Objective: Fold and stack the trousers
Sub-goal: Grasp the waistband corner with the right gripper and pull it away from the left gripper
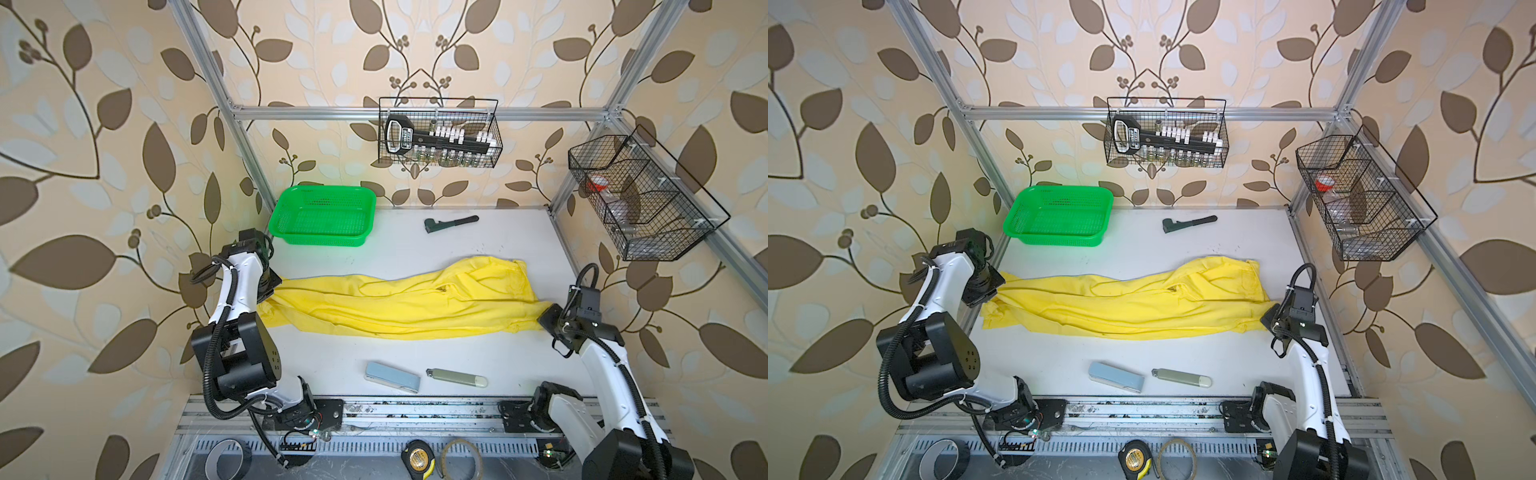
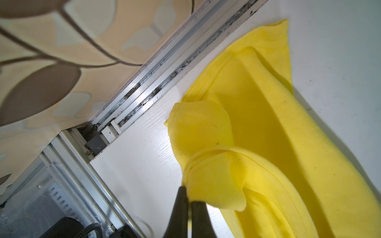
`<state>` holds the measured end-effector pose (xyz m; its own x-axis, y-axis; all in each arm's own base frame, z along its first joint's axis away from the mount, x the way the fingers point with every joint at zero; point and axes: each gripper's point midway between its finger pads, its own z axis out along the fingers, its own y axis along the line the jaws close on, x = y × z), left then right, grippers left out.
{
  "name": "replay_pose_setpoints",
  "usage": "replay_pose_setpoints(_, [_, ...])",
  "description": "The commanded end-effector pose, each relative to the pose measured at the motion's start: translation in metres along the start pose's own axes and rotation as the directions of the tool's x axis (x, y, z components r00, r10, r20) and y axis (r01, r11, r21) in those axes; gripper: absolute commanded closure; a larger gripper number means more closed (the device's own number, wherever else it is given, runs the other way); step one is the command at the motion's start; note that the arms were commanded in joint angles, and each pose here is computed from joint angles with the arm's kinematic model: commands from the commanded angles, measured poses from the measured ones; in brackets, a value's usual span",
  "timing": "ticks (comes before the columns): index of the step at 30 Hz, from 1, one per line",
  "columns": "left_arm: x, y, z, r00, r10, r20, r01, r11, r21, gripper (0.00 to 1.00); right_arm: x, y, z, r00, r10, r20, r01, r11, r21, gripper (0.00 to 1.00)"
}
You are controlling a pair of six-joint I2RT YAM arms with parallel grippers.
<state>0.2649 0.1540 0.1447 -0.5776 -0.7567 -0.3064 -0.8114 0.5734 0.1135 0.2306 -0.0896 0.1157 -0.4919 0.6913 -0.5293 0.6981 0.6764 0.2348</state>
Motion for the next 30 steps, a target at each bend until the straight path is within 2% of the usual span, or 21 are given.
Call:
replay_pose_setpoints(1, [-0.017, 0.008, -0.035, 0.996, -0.047, 0.082, 0.045, 0.999, 0.024, 1.00, -0.060, 0.003, -0.038, 0.982, -0.057, 0.181, 0.046, 0.997, 0.064, 1.00])
replay_pose_setpoints(5, [-0.029, 0.007, -0.053, 0.991, -0.065, 0.118, 0.060, 0.997, 0.047, 1.00, -0.103, 0.025, -0.072, 0.956, -0.070, 0.286, 0.064, 0.998, 0.029, 1.00])
replay_pose_setpoints(8, [-0.044, 0.005, -0.074, 0.983, -0.080, 0.165, 0.068, 0.995, 0.076, 1.00, -0.123, 0.042, -0.086, 0.948, -0.049, 0.315, 0.059, 0.998, -0.024, 1.00])
replay_pose_setpoints(16, [-0.089, 0.001, -0.112, 0.951, -0.130, 0.281, 0.105, 0.989, 0.102, 1.00, -0.160, 0.098, -0.105, 0.946, -0.015, 0.322, 0.083, 0.976, -0.199, 1.00])
replay_pose_setpoints(23, [-0.109, 0.040, -0.110, 0.910, -0.248, 0.333, 0.238, 0.969, 0.073, 1.00, -0.159, 0.140, -0.113, 0.948, -0.008, 0.317, 0.134, 0.916, -0.378, 1.00])
replay_pose_setpoints(30, [-0.097, 0.042, -0.081, 0.933, -0.238, 0.271, 0.231, 0.971, 0.059, 1.00, -0.117, 0.144, -0.098, 0.963, -0.043, 0.268, 0.149, 0.909, -0.389, 1.00])
